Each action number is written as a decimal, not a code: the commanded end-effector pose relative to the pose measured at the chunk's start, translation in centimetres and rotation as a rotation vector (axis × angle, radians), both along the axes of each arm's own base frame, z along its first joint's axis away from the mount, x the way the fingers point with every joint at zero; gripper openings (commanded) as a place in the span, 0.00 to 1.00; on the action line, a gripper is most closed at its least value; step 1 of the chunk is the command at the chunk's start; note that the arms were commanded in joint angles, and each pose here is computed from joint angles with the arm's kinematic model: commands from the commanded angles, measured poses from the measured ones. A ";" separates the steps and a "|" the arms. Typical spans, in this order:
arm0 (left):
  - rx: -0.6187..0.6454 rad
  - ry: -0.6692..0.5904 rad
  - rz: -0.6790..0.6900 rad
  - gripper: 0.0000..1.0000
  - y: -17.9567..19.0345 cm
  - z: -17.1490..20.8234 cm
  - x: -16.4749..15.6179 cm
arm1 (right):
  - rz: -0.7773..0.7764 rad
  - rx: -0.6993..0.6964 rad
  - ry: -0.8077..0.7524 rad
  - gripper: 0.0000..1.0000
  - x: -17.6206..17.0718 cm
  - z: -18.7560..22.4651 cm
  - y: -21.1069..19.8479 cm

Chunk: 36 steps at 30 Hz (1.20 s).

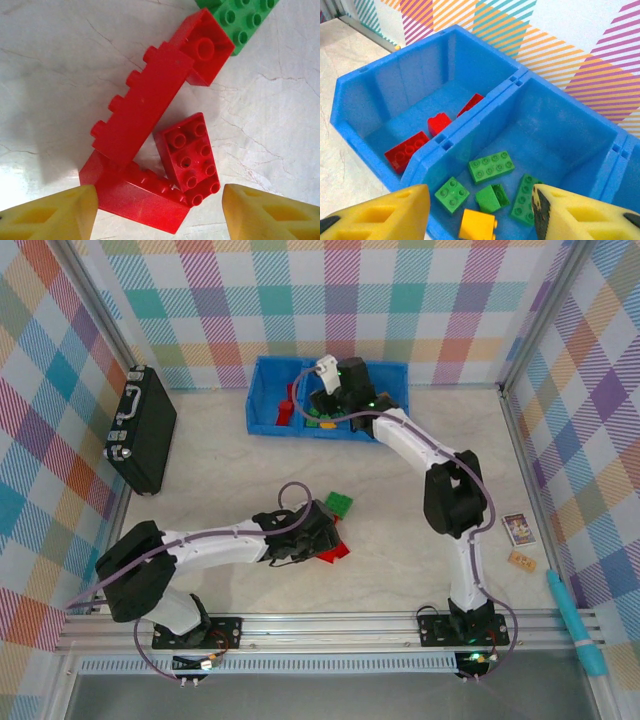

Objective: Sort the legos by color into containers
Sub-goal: Pick up the lego from the middle-left of the table.

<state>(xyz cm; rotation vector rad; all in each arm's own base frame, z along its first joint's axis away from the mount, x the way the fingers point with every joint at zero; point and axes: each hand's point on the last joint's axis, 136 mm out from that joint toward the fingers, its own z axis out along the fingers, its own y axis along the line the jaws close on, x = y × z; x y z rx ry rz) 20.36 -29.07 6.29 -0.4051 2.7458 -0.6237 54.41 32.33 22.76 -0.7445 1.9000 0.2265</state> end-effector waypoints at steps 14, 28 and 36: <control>0.078 0.100 -0.012 0.59 0.2 -3.4 -3.4 | -0.030 0.016 -0.125 0.57 -2.6 5.6 -2.6; 0.241 0.092 -0.132 0.62 0.2 -4.4 -4.6 | -0.048 -0.001 -0.142 0.58 -3.7 6.4 -3.7; 0.241 0.105 -0.155 0.59 -0.3 -4.5 -5.2 | -0.056 -0.017 -0.151 0.58 -4.0 6.6 -4.3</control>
